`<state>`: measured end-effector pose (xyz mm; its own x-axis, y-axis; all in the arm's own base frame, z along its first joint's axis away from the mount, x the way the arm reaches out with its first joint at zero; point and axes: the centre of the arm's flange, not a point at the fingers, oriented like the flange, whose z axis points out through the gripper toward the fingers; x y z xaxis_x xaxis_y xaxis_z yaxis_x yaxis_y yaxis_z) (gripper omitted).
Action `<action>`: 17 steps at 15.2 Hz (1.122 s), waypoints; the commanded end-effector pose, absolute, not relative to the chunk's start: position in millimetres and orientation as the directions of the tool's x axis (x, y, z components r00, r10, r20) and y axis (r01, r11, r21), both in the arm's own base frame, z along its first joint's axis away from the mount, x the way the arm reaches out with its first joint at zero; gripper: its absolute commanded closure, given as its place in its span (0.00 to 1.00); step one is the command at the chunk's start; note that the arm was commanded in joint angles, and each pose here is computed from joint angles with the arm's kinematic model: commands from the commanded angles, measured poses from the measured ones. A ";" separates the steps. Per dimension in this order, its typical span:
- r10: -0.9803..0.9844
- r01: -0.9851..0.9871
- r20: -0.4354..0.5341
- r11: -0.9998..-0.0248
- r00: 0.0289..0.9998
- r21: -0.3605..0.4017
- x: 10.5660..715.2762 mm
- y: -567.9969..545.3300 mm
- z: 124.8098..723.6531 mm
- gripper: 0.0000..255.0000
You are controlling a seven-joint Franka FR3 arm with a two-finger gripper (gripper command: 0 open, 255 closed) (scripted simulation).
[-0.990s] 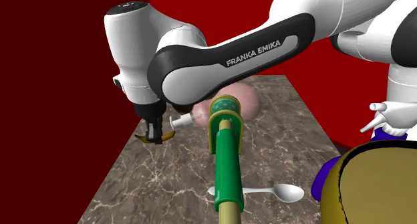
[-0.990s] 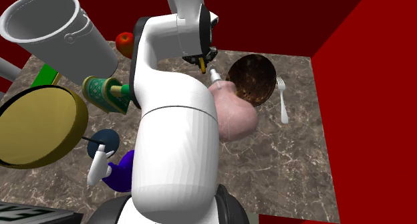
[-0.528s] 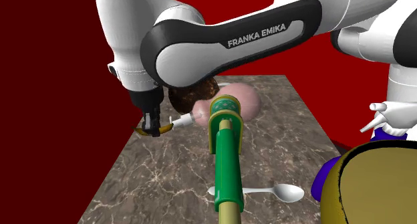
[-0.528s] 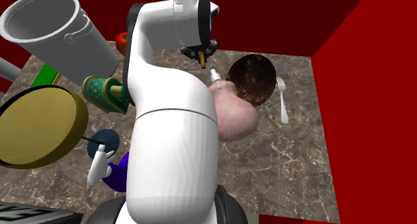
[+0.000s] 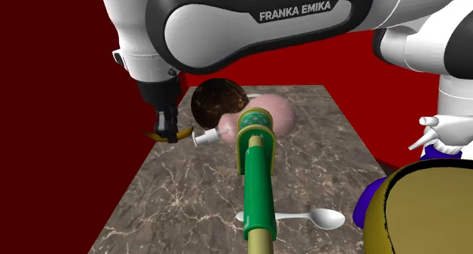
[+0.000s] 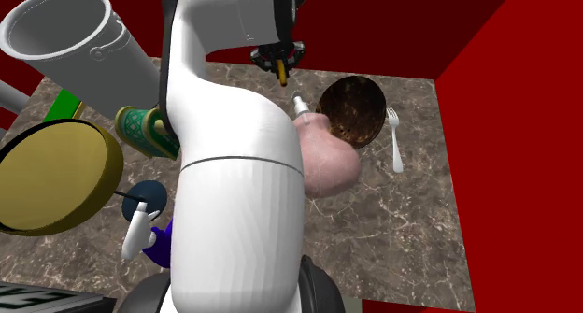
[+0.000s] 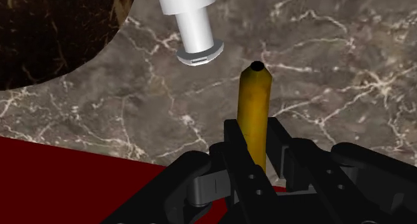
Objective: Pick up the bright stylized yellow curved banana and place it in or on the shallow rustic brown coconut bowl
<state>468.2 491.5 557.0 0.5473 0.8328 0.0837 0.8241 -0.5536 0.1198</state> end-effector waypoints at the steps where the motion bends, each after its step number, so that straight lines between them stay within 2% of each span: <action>1: 0.833 0.824 0.083 -0.554 0.547 0.120 468.1 491.0 568.3 1.00; 8: 0.833 0.824 0.083 -0.554 0.547 0.120 468.1 491.0 603.9 1.00; 17: 0.833 0.824 0.083 -0.554 0.547 0.120 512.8 381.0 601.6 1.00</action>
<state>509.1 391.6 600.3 0.5483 0.8322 0.0829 0.8235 -0.5545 0.1200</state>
